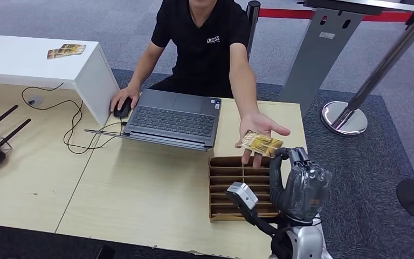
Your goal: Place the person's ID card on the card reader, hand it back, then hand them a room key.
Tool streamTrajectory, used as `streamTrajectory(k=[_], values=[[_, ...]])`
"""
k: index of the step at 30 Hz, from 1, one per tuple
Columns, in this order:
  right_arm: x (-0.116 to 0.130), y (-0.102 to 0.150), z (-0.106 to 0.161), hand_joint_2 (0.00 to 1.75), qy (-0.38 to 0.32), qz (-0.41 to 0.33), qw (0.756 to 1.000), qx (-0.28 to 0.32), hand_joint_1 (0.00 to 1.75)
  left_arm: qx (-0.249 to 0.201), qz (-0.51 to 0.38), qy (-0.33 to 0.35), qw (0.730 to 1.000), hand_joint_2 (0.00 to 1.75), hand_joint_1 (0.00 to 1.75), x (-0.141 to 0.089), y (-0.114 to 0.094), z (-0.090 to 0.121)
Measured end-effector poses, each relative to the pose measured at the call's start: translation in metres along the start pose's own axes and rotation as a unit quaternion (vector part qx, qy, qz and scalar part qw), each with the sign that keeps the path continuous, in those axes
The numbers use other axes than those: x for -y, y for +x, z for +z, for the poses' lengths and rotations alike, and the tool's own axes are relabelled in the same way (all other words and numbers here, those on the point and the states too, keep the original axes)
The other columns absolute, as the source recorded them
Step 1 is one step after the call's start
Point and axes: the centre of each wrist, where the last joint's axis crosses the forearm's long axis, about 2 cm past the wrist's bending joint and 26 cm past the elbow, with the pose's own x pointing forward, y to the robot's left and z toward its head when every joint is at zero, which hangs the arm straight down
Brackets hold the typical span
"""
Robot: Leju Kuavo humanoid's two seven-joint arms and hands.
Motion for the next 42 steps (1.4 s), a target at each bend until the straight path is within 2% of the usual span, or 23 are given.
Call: streamTrajectory(k=[11,22,26,30,34,42], values=[[-0.033,-0.009,-0.004,1.75,0.047,0.018,0.999,0.019,1.75,0.019,-0.005,-0.003,1.0,1.75,0.0,-0.001,-0.001,-0.002],[-0.049,-0.021,-0.001,1.75,0.07,0.047,0.996,0.02,1.75,0.031,-0.019,0.0,0.999,1.75,0.0,-0.001,-0.003,-0.003],[-0.051,-0.023,0.001,1.75,0.074,0.052,0.996,0.019,0.0,0.033,-0.021,0.0,0.999,1.75,0.0,-0.001,-0.003,-0.003],[-0.052,-0.024,0.002,1.75,0.075,0.057,0.995,0.017,0.0,0.034,-0.023,0.0,0.999,1.75,0.0,-0.001,-0.004,-0.003],[-0.054,-0.024,0.003,0.0,0.076,0.061,0.995,0.015,0.0,0.036,-0.027,0.002,0.999,1.75,0.0,-0.001,-0.004,-0.004],[-0.054,-0.024,0.003,0.0,0.07,0.069,0.995,0.003,0.0,0.028,-0.029,0.001,0.999,1.75,0.0,-0.001,-0.005,-0.003]])
